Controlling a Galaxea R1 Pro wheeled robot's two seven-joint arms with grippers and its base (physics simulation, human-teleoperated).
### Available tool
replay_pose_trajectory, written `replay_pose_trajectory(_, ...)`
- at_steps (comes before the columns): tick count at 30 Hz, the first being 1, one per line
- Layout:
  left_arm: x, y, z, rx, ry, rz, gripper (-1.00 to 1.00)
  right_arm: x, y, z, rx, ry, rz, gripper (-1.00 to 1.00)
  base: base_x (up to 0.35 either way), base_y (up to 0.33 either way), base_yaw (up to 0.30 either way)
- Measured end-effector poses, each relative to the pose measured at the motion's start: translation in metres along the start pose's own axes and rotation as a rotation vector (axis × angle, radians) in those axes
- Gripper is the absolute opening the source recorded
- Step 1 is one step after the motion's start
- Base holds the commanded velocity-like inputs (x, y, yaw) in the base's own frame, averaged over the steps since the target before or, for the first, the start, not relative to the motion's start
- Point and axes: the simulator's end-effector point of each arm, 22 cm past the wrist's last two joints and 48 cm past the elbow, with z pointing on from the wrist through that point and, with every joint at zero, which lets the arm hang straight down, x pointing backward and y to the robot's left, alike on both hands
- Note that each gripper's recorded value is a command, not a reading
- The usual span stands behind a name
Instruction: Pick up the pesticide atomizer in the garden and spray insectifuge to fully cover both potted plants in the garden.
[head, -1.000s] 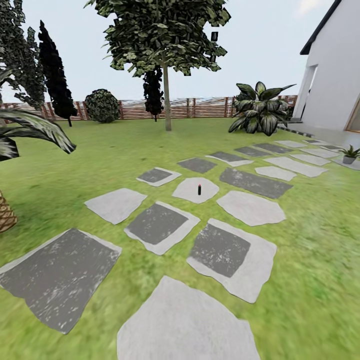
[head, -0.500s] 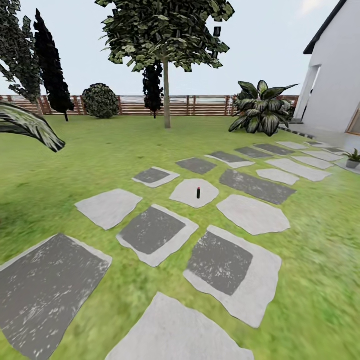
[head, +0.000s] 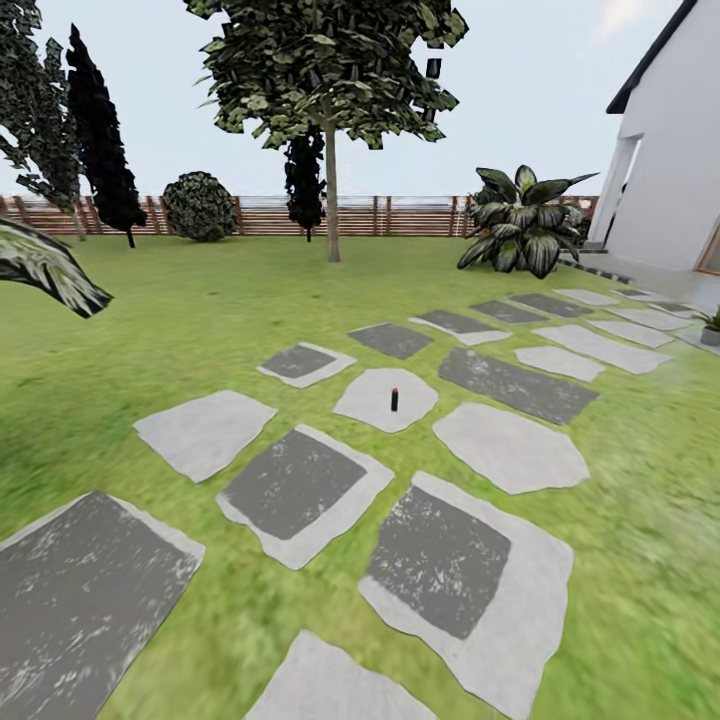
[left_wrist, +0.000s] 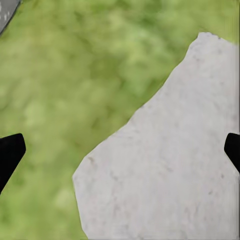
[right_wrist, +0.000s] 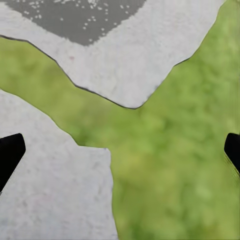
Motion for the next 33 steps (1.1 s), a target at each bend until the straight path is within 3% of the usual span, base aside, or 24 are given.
replay_pose_trajectory(33, -0.0001, 0.0, 0.0, 0.0, -0.001, 0.0, 1.0, -0.0001, 0.0, 0.0, 0.0, 0.0, 0.0, 1.0, 0.339, -0.081, 0.0)
